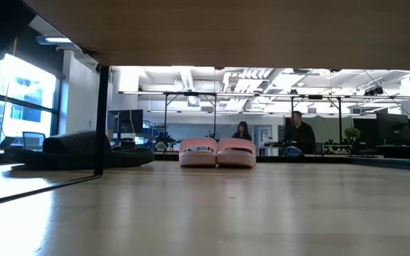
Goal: Pick and place slides into the shelf
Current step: Put the black slipper on the shelf
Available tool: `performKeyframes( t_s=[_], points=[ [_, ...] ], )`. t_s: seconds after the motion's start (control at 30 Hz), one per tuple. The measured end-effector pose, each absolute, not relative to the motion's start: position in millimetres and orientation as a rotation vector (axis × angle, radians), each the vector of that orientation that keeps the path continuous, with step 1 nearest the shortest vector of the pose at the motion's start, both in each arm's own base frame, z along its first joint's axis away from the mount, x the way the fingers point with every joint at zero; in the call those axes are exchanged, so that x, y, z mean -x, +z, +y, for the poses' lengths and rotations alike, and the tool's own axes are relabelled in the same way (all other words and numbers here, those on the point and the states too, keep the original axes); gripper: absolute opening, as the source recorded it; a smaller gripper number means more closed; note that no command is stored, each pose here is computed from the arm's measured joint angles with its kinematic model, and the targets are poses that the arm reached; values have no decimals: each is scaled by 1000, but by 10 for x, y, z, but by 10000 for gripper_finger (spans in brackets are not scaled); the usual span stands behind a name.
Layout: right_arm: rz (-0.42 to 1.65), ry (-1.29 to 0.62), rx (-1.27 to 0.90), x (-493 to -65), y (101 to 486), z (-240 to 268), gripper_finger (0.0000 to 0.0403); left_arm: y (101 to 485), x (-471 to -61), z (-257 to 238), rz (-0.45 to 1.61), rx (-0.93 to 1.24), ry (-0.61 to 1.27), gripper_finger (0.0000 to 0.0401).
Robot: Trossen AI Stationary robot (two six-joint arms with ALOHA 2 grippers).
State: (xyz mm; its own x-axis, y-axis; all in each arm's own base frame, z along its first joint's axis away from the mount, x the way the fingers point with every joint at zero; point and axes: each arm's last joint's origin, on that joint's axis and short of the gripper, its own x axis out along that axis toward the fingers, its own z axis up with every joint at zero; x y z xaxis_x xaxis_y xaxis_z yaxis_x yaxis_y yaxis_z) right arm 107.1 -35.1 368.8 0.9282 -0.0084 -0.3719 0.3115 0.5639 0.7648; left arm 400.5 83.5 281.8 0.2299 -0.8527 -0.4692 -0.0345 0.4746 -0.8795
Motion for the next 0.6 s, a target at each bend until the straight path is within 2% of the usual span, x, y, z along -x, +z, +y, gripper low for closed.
performKeyframes(
  t_s=[0.6],
  points=[
    [347,-209,-928,-1068,3681,-356,197,2533,-4252,801,1180,909,-720,28]
  ],
)
